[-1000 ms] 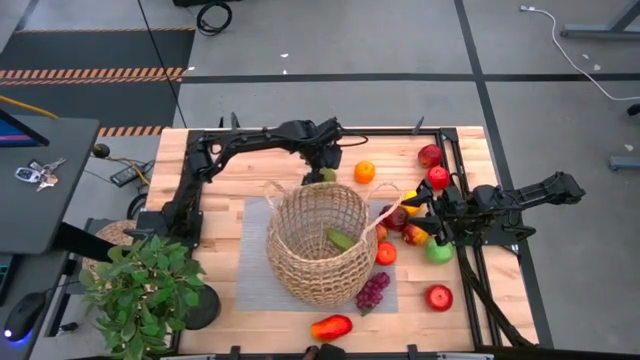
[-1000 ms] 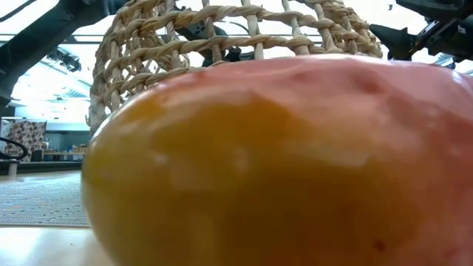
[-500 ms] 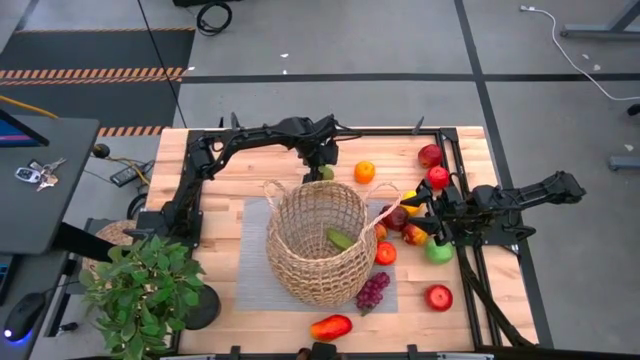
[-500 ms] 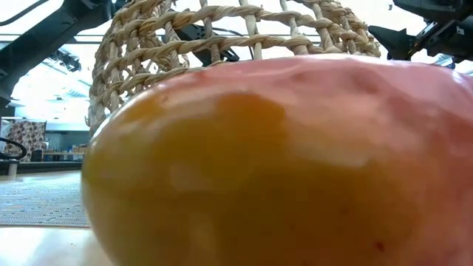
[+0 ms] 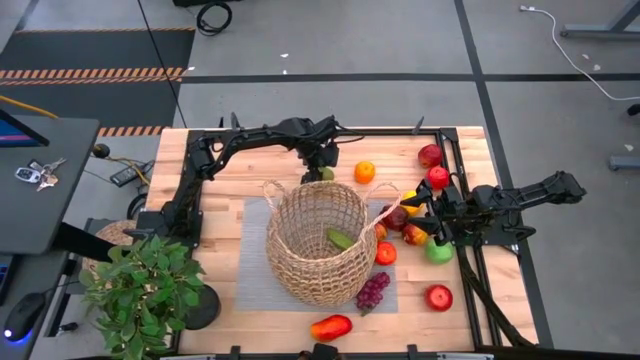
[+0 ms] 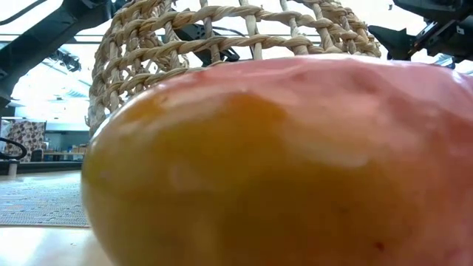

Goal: Build produce basket
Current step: Put the green pear into the brown basket

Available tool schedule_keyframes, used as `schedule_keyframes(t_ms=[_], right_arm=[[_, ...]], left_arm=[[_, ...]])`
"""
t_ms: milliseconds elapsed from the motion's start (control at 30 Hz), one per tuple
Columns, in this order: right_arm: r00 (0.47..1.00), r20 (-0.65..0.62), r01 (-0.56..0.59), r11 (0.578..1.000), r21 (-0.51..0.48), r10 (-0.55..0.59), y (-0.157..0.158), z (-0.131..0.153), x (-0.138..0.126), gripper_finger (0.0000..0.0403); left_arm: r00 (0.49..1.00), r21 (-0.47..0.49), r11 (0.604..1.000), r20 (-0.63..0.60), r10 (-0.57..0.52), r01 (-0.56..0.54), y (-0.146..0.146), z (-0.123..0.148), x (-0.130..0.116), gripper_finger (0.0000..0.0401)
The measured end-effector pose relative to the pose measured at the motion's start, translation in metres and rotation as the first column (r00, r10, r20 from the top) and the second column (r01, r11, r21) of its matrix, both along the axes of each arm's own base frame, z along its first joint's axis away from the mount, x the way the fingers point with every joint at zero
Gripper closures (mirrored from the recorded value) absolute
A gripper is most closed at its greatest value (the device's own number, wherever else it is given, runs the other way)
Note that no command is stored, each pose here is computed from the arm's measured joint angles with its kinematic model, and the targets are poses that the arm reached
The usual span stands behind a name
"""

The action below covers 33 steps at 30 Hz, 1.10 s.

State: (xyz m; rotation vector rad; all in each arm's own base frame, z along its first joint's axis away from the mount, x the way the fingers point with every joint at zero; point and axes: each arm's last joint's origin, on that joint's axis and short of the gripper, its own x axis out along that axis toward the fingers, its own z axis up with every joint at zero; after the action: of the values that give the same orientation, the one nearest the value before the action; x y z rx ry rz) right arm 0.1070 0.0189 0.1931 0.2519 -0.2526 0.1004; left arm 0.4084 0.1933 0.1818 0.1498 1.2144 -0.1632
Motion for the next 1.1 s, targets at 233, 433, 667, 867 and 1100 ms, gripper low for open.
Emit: schedule_keyframes(t_ms=[233,433,667,867,1100], right_arm=[[1.0,0.0,0.0,1.0,0.0,0.0,0.0,0.0,0.0,0.0148],[1.0,0.001,0.0,1.0,0.0,0.0,0.0,0.0,0.0,0.0148],[1.0,0.001,-0.001,1.0,0.0,0.001,0.0,0.0,0.0,0.0148],[1.0,0.002,-0.001,1.0,0.0,0.001,0.0,0.0,0.0,0.0148],[1.0,0.003,-0.002,1.0,0.0,0.002,0.0,0.0,0.0,0.0148]], left_arm=[[1.0,0.015,1.0,-0.021,0.0,0.001,-0.001,0.006,-0.004,0.0164],[1.0,0.092,0.996,0.028,0.008,-0.011,0.001,0.036,-0.012,0.0164],[0.996,0.155,0.987,0.084,0.026,-0.039,0.003,0.074,-0.021,0.0167],[0.982,0.225,0.972,0.188,0.024,-0.066,0.001,0.125,-0.025,0.0165],[0.909,0.277,0.948,0.415,0.028,-0.155,-0.012,0.209,-0.03,0.0164]])
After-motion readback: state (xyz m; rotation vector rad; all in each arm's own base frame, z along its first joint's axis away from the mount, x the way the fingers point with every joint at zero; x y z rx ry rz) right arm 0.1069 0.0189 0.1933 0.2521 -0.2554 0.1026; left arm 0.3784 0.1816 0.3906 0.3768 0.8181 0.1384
